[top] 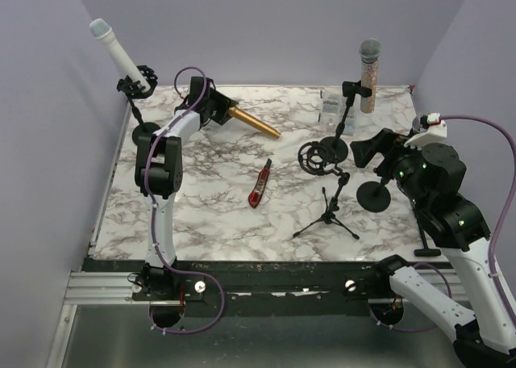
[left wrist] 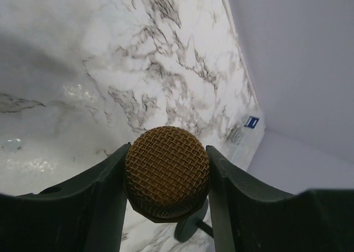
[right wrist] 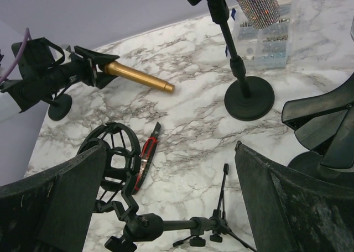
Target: Remove the microphone from the stand
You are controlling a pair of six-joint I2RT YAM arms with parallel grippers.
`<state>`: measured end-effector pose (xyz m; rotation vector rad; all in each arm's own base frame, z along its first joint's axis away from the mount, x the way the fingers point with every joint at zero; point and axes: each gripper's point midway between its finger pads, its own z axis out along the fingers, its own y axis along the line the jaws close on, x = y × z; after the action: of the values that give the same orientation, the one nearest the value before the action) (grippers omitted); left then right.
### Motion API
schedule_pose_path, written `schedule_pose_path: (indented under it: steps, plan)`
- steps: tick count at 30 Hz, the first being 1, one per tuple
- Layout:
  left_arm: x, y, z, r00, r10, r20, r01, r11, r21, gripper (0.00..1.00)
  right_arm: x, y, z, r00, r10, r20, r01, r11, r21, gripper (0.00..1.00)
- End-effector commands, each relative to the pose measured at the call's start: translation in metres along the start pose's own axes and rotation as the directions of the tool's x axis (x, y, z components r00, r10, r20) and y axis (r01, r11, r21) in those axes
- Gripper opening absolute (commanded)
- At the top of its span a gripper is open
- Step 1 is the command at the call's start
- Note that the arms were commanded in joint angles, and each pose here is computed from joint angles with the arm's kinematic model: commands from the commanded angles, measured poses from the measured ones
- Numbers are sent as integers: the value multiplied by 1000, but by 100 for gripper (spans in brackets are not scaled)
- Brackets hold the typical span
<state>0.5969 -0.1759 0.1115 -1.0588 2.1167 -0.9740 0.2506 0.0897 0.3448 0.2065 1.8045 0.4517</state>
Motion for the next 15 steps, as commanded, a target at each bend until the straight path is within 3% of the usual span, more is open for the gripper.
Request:
schedule_pose_path:
  steps: [1,5,9,15]
  plan:
    - [-42,-20,8,964,-246,99,232,964,133,0,-7,1,-6,1000,-2,6,2,1000,3,100]
    - [-49,-15,21,939,-327,107,314,942,122,0,-8,1,-3,1000,-4,3,4,1000,6,100]
    - [-37,18,40,871,-488,56,486,873,52,0,-8,3,-1,1000,-1,-1,1,1000,2,100]
    - [-41,34,24,878,-451,159,463,885,-46,2,-7,4,2,1000,-2,-6,2,1000,2,100]
